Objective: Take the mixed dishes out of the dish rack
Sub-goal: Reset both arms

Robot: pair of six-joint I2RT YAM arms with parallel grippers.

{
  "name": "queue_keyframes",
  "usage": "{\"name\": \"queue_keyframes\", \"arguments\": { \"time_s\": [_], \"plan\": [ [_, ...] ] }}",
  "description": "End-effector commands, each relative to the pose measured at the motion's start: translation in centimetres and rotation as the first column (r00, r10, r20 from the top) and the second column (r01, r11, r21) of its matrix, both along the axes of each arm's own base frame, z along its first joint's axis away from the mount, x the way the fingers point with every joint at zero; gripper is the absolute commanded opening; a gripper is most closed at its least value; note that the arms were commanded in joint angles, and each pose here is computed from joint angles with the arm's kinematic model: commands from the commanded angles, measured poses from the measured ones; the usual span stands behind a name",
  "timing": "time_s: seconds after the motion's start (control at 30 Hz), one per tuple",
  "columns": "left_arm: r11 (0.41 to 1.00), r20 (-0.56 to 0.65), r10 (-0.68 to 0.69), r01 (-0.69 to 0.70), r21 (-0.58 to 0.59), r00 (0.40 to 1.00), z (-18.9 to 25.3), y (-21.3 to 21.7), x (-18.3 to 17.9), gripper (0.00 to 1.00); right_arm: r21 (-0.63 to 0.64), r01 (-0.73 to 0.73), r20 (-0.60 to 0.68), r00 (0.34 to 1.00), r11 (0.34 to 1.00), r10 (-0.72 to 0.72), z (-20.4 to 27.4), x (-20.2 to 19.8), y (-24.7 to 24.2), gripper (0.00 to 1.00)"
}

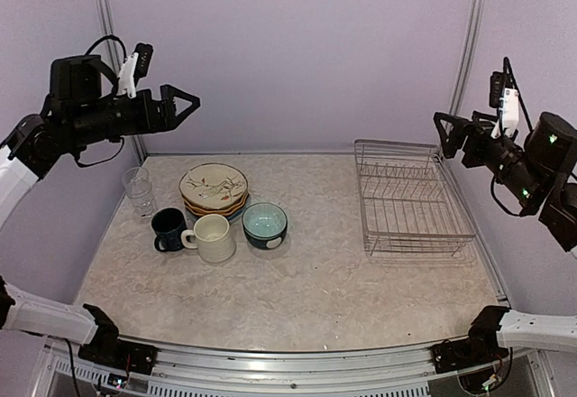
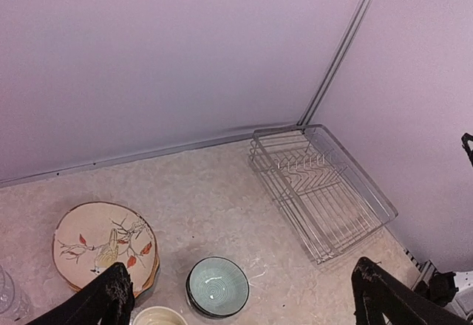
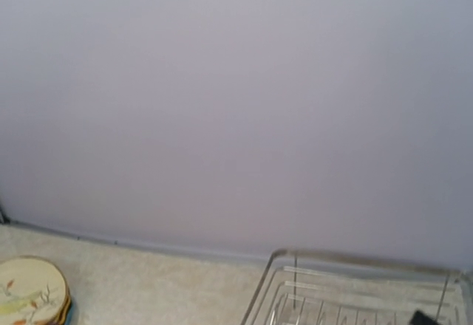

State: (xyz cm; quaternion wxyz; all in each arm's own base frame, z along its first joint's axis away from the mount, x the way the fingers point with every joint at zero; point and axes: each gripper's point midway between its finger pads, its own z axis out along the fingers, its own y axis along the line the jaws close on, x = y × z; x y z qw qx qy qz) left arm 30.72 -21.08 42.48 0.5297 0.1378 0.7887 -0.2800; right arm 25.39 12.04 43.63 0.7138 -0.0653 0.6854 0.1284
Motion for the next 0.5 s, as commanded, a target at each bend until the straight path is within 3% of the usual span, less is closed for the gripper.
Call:
{"name": "queue_keyframes", "arguments": {
  "time_s": [0.0, 0.23, 0.47],
  "plan": [
    [0.995, 0.202, 0.080, -0.066, -0.077, 0.976, 4.4, 3.3, -2.5, 0.99, -0.006, -0.012, 0.046, 0.999, 1.000, 0.013, 2.1, -1.2, -0.8, 1.00],
    [0.983, 0.322, 0.158, -0.119, -0.138, 0.934, 7.2, 7.1, -6.4, 0.99, 0.034, -0.034, 0.101, 0.994, 0.999, 0.031, 3.7, -2.4, -1.3, 1.00],
    [0.981, 0.327, 0.175, -0.137, -0.135, 0.929, 6.9, 7.6, -6.7, 0.99, 0.028, -0.016, 0.070, 0.997, 0.999, 0.014, 2.8, -2.0, -1.4, 1.00]
  ]
}}
